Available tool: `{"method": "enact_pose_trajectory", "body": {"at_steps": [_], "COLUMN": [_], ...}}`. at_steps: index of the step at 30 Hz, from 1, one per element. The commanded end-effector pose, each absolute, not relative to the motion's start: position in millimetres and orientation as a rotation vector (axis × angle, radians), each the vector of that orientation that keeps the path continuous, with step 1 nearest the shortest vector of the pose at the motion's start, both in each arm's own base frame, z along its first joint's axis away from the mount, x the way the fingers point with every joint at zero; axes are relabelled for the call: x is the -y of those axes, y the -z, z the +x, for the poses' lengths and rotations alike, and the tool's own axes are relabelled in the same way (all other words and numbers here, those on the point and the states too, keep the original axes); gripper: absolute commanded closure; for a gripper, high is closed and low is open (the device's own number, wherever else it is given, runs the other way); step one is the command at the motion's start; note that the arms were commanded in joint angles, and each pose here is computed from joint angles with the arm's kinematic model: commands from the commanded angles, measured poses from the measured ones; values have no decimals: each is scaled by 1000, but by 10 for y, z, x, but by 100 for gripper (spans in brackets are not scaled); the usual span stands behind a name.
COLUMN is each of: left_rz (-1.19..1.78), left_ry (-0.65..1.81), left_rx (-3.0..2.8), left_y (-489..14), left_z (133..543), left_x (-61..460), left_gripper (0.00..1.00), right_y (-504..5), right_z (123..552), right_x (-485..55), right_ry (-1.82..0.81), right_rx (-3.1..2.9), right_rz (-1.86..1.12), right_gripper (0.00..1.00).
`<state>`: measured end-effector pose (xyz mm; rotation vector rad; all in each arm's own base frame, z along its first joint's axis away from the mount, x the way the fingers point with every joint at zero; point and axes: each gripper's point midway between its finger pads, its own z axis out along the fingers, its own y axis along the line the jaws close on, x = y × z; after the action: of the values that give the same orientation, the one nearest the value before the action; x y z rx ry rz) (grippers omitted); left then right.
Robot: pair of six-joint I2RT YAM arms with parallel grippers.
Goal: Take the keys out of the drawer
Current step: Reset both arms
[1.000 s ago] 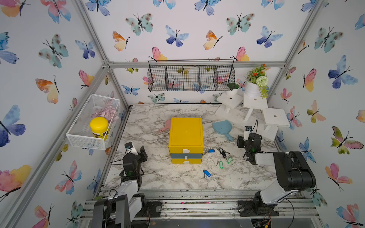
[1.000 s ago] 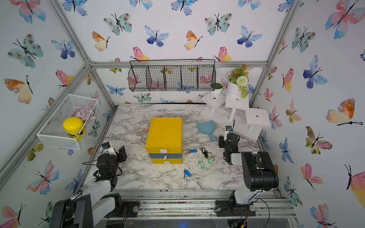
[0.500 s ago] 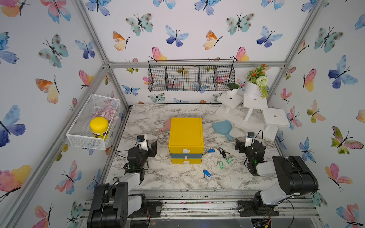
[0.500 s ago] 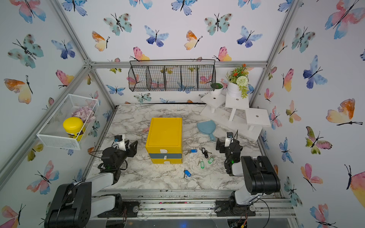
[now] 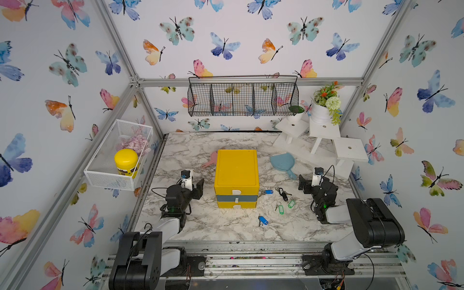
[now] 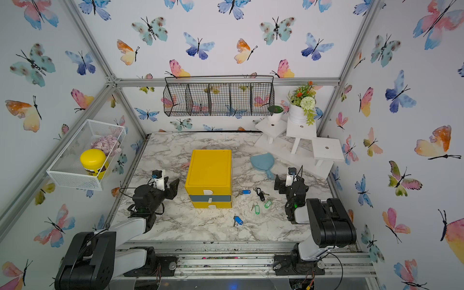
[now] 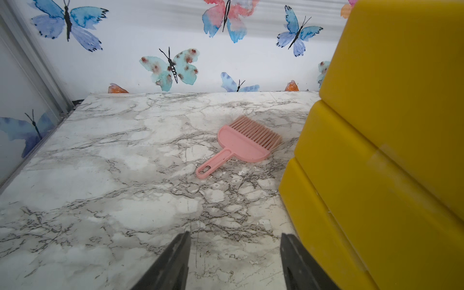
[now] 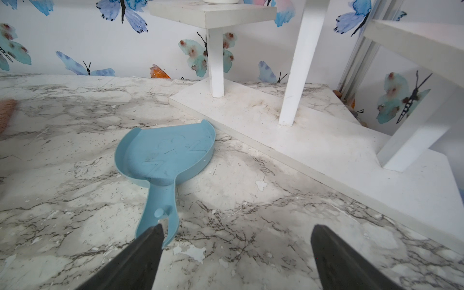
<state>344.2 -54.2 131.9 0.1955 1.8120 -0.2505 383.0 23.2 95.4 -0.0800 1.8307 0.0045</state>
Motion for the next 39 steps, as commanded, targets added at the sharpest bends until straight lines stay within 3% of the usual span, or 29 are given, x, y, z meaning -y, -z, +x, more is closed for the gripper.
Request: {"method": "enact_pose_trajectory", "body": {"at_steps": [1,7,17,20,21,22,23,39], "left_rz": [202,77,206,86,20,-22,-28,-28], "left_ry": [206,95,166,106,73,46,29,24], "left_rx": [-1815,-1759,-1712,-1759,-1767,-1784,-1786,-1785], "left_y": [-1313,-1394,-1240,-1195,-1187,-1160,-1162,-1162], "left_z": [3394,3380,3475,3570,3612,3634,3629,3635], "left_x": [491,192,383,201,101,31,29,32], "left_gripper": [37,35,36,32,30,8,2,2], "right_y": [-1006,-1002,-1007,-1011,-1011,-1009,-1010,-1012], "right_z": [3830,3829,3832,3834,3833,3833,3833,3835], "right_x": [-222,-223,-221,-221,-221,-221,-221,-220], "right_ry": [-6,-6,-4,-4,-4,-4,-4,-4], "right_rx": [-1808,-1809,-1803,-1802,-1802,-1802,-1802,-1801], "right_rz": [-82,-83,-83,-82,-82,-82,-83,-82], "right_gripper": [2,2,2,2,2,2,2,2]}}
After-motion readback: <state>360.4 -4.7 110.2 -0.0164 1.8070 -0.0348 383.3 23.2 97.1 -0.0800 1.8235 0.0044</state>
